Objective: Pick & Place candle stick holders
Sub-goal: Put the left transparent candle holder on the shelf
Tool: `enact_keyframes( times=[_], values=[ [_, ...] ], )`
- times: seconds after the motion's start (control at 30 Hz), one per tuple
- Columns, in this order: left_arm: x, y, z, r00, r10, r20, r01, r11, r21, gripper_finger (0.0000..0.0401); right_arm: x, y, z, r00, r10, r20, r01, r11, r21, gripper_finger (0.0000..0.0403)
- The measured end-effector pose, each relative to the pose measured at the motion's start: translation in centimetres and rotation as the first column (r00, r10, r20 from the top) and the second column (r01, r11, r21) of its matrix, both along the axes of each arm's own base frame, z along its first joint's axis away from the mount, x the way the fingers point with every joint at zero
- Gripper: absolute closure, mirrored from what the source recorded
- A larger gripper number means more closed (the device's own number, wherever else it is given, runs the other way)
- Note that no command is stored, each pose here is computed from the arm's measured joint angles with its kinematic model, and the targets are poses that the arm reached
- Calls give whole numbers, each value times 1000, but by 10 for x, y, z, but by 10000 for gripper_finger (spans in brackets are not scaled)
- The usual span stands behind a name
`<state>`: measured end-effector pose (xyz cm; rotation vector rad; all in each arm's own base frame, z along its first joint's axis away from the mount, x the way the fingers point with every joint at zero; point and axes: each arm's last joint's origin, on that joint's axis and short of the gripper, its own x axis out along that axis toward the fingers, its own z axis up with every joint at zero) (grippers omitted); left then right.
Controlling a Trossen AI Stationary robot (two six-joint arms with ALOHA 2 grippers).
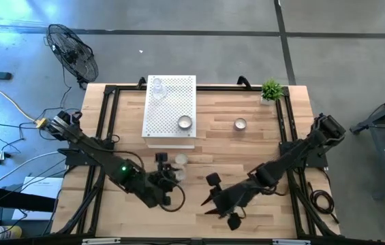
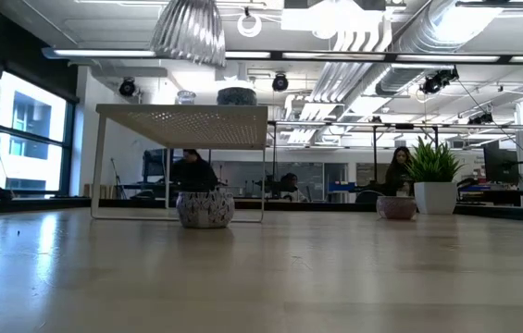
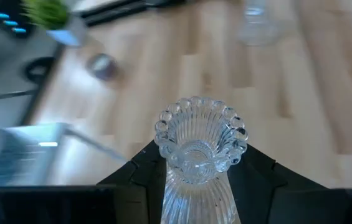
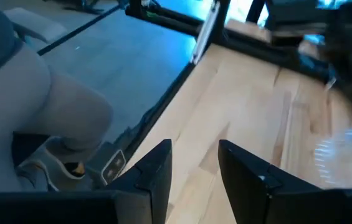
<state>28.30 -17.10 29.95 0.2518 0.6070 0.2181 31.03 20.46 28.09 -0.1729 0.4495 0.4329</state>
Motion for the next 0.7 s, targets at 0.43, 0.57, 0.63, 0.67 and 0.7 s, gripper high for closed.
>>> enact_keyframes(
  times=[0.43,0.57,0.63,0.67,0.7],
  values=[
    [1,71,113,959,250,134,-268,954,137,271,-28,21,18,994,-39,103,46,997,-63,277],
    [-3,109,152,917,335,217,-361,928,92,271,-29,22,17,994,-36,102,43,997,-63,277],
    [-4,131,166,901,361,239,-385,921,58,271,-28,22,17,994,-39,102,46,997,-63,277],
    [-4,142,172,896,370,246,-391,920,38,271,-28,22,17,994,-39,103,46,997,-63,277],
    [-3,154,177,892,373,255,-390,921,17,271,-28,22,17,994,-39,103,46,997,-64,277]
  ],
)
